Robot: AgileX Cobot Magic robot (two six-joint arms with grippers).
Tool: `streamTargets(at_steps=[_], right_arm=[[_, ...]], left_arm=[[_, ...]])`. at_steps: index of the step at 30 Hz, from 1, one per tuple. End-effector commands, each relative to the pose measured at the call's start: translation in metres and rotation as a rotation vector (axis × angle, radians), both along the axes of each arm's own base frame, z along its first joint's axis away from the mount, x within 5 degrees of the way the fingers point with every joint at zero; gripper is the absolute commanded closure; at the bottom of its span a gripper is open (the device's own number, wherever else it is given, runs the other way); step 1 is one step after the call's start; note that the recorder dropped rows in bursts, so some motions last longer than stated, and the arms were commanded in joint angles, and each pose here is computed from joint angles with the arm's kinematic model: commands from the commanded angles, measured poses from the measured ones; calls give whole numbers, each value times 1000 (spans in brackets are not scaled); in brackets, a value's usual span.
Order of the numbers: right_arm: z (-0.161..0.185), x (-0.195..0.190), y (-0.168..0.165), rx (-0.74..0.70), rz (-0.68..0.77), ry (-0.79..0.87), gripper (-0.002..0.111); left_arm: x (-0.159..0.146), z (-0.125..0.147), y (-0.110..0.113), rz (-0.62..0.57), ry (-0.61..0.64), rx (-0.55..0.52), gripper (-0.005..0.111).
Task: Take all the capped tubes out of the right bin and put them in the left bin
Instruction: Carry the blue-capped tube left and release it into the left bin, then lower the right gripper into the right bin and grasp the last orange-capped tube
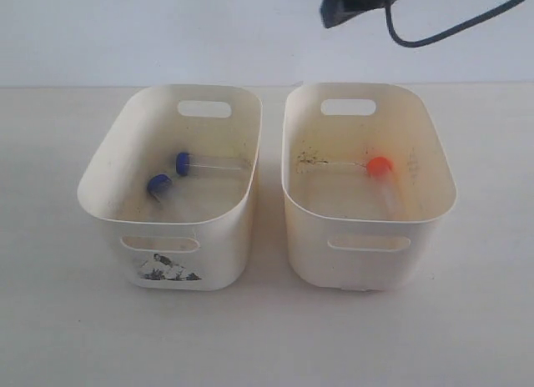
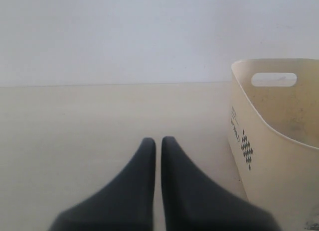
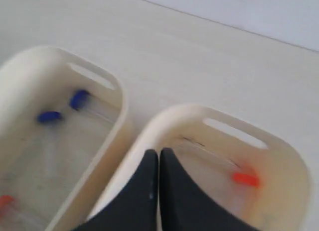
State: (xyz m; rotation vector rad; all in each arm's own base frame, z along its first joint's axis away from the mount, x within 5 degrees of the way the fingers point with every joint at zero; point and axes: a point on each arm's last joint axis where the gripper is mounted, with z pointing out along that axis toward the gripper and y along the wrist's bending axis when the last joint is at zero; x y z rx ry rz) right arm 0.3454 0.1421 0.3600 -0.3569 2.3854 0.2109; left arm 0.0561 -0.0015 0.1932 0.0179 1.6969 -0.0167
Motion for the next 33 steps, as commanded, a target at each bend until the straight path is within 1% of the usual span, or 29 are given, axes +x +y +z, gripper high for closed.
streamTargets(at_steps=[1,3,5,10,14,17,22,23,25,26,29,32,33], right_arm=[[12,-5,-6,-257,-244,59,109],[9,3,5,-330,-245,79,109],[-1,15,15,-361,-221,83,109],[-47,36,29,-397,-208,186,109],[-71,45,34,-403,-242,233,109],[-81,50,31,-412,-261,252,109],[-101,63,16,-383,-342,316,109],[-103,66,9,-352,-375,336,109],[-106,67,6,-300,-388,377,109],[-108,67,6,-298,-387,385,109],[-117,69,8,-306,-386,403,109],[-145,65,3,-373,-389,471,109],[-156,62,0,-401,-411,492,109]], left_arm=[[0,2,0,4,-16,-5,102],[0,2,0,4,-16,-5,102],[0,2,0,4,-16,-5,102],[0,2,0,4,-16,-5,102],[0,2,0,4,-16,-5,102],[0,2,0,4,-16,-5,102],[0,2,0,4,-16,-5,102],[0,2,0,4,-16,-5,102],[0,2,0,4,-16,-5,102],[0,2,0,4,-16,-5,102],[0,2,0,4,-16,-5,102],[0,2,0,4,-16,-5,102],[0,2,0,4,-16,-5,102]])
